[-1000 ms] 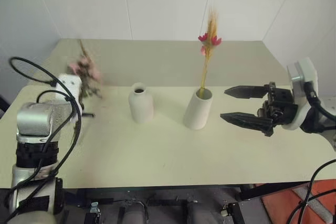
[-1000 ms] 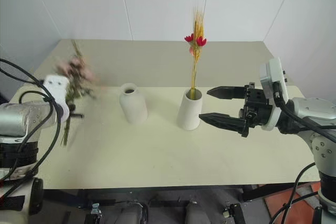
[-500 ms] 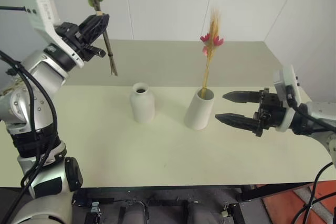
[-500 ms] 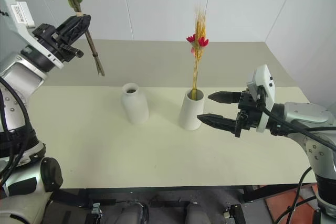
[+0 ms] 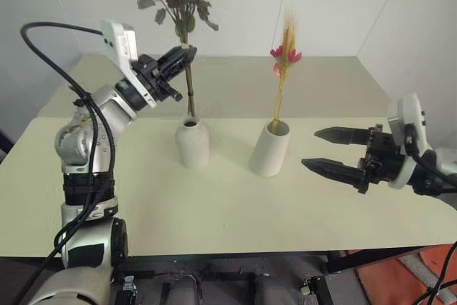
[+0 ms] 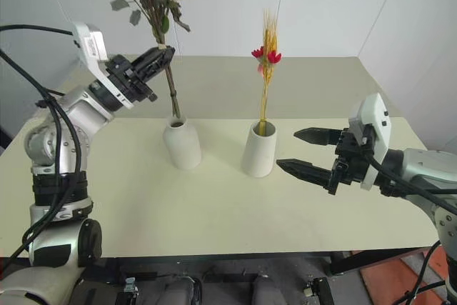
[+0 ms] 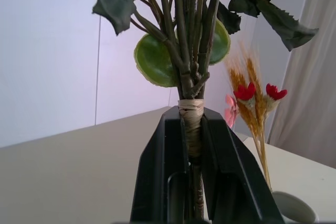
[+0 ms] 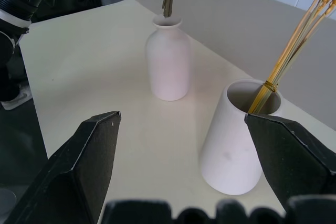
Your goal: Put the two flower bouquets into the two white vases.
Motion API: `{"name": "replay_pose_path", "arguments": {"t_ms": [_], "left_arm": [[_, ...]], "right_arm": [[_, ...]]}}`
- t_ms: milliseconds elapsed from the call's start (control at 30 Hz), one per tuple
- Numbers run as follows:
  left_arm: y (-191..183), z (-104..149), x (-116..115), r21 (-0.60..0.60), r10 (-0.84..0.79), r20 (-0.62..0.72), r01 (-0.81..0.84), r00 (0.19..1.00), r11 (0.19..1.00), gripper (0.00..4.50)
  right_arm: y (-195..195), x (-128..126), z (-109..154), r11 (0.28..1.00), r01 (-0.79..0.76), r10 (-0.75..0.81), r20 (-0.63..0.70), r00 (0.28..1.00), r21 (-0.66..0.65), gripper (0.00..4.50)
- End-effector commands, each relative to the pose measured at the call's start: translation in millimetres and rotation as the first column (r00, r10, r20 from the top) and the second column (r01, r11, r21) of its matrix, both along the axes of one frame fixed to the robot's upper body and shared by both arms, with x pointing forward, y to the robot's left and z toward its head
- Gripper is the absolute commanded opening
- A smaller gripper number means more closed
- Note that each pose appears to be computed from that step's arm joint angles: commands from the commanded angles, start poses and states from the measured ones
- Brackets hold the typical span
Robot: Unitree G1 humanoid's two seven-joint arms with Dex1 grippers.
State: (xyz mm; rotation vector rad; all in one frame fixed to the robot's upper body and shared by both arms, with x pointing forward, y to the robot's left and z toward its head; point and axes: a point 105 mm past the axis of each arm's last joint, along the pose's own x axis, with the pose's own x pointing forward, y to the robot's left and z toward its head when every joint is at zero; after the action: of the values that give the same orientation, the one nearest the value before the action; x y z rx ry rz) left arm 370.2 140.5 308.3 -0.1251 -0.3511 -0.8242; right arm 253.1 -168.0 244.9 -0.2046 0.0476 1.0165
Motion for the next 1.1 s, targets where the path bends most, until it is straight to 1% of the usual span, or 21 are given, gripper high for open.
{"name": "replay_pose_path", "arguments": {"t_ms": [33,200,467,567,633,667,767,900,933,1000,1033,1100], "left_arm": [[5,8,-4,0.013,0.012,0.058,-0.013,0.998,1.000,0.09],[9,5,-2,0.009,0.033,0.053,-0.033,0.998,0.999,0.09],[-1,-16,-4,0.026,0.008,0.016,-0.009,1.000,1.000,0.09],[-6,-22,-5,0.049,-0.003,0.002,0.003,1.000,0.999,0.09],[-7,-31,-6,0.095,-0.004,-0.025,0.006,1.000,0.995,0.82],[-6,-36,-8,0.113,-0.012,-0.038,0.016,0.999,0.993,1.03],[3,-41,-14,0.137,-0.002,-0.057,0.010,0.998,0.991,2.02],[32,-39,-25,0.126,0.067,-0.062,-0.059,0.996,0.990,3.34],[50,-42,-35,0.135,0.103,-0.059,-0.094,0.993,0.986,3.69],[71,-44,-52,0.148,0.153,-0.066,-0.142,0.986,0.979,4.32],[77,-45,-60,0.158,0.157,-0.074,-0.144,0.985,0.977,4.45],[80,-46,-70,0.171,0.145,-0.082,-0.129,0.986,0.977,4.45]], "right_arm": [[-3,-6,14,1.000,0.014,-0.014,0.059,0.998,-0.007,4.50],[-2,-6,14,1.000,0.013,-0.013,0.060,0.998,-0.003,4.50],[-3,-4,14,1.000,0.023,-0.023,0.063,0.998,-0.001,4.50],[-4,-3,14,1.000,0.029,-0.029,0.068,0.997,0.001,4.50],[-3,-3,13,1.000,0.030,-0.030,0.068,0.997,0.001,4.50],[-3,-3,13,0.999,0.033,-0.033,0.069,0.997,0.001,4.50],[-4,-3,12,0.999,0.037,-0.037,0.071,0.997,0.001,4.50],[-5,-5,11,0.999,0.044,-0.044,0.072,0.996,0.000,4.50],[-8,-5,10,0.998,0.056,-0.056,0.070,0.996,0.001,4.50],[-11,-5,10,0.998,0.068,-0.068,0.067,0.995,0.003,4.50],[-12,-5,9,0.998,0.068,-0.068,0.065,0.996,0.002,4.50],[-12,-5,9,0.998,0.066,-0.066,0.065,0.996,-0.001,4.50]]}}
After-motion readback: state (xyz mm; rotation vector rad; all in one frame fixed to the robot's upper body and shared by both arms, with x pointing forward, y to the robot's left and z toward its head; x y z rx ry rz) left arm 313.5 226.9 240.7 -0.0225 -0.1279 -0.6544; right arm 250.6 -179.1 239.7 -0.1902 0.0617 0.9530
